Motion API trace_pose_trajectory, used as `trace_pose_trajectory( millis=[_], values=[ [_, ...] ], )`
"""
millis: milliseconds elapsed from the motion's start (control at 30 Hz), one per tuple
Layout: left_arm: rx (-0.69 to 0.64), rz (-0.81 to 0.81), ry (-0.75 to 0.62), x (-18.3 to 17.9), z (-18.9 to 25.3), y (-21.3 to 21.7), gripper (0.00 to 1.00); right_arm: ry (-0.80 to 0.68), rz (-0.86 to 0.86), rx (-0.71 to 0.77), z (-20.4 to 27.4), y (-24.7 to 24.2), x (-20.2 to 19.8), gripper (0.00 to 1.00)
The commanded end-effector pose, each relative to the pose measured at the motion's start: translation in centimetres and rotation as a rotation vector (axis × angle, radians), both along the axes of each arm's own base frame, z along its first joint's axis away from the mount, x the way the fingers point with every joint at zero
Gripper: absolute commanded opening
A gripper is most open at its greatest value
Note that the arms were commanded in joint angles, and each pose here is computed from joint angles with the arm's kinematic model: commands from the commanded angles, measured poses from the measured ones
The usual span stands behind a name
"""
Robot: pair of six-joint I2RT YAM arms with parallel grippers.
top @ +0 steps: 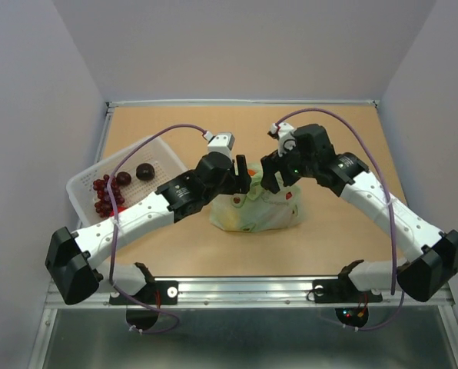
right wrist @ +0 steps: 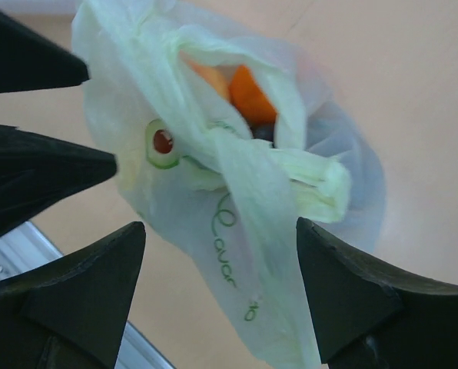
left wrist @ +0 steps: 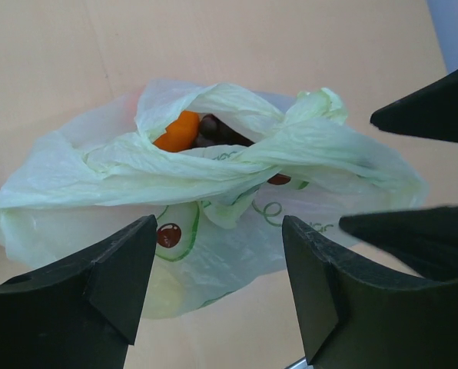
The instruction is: Untie the knot of the plastic bag and take out the fruit
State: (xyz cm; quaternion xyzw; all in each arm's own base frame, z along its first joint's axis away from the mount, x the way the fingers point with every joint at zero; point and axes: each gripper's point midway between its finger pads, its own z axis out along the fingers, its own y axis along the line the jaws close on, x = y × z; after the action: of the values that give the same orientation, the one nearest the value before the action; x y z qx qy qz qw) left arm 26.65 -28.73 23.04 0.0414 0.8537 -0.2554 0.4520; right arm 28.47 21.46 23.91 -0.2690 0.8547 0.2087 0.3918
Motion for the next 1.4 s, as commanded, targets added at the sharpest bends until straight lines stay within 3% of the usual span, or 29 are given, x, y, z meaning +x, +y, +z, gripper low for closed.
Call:
trace_pose_trajectory(
  millis=[0, 67, 133, 167, 233, 267, 500, 767, 833, 1000, 1267, 1367],
  values=[
    [0.026, 0.027, -0.044, 0.6, 1.1, -0.1, 0.77, -0.037, -0.006, -0.103, -0.6, 0.1, 1.0, 0.83],
    [0.034, 0.02, -0.041, 0.5, 0.6, -0.5, 0.77, -0.043, -0.049, -0.139, -1.5, -0.5, 1.8, 0.8],
    [0.039, 0.013, -0.037, 0.4, 0.2, -0.9, 0.77, -0.052, -0.104, -0.177, -2.2, -1.4, 2.4, 0.62],
    [0.038, 0.01, -0.037, 0.3, 0.2, -1.0, 0.77, -0.054, -0.116, -0.173, -2.1, -1.6, 2.4, 0.38],
    [0.038, -0.005, -0.033, -0.2, -0.1, -1.7, 0.77, -0.082, -0.134, -0.135, -1.2, -1.6, 2.3, 0.03],
    [0.038, -0.005, -0.031, -0.2, -0.4, -2.0, 0.77, -0.083, -0.152, -0.102, -0.8, -1.5, 2.2, 0.0],
    [-0.046, 0.129, 0.027, 0.2, -1.1, -2.4, 0.77, -0.086, -0.122, 0.132, 1.1, 0.4, -0.1, 0.0],
    [-0.476, 0.34, 0.035, 0.5, 2.3, -1.0, 0.77, -0.055, -0.135, 0.212, -0.2, 0.6, -1.6, 0.0],
    [-0.502, 0.359, 0.038, 0.7, 2.5, -1.0, 0.84, -0.045, -0.136, 0.216, -0.7, 0.6, -1.8, 0.0],
    [-0.458, 0.37, 0.097, 1.1, 0.0, -2.3, 0.83, -0.063, -0.137, 0.247, -0.2, 0.8, -1.9, 0.01],
    [-0.385, 0.434, 0.143, 1.7, -5.1, -2.3, 0.71, -0.071, -0.13, 0.244, -0.4, 0.9, -1.8, 0.0],
    [-0.364, 0.477, 0.135, 2.3, -6.0, -1.3, 0.46, -0.095, -0.154, 0.228, -0.3, 0.3, -1.5, 0.0]
  ],
)
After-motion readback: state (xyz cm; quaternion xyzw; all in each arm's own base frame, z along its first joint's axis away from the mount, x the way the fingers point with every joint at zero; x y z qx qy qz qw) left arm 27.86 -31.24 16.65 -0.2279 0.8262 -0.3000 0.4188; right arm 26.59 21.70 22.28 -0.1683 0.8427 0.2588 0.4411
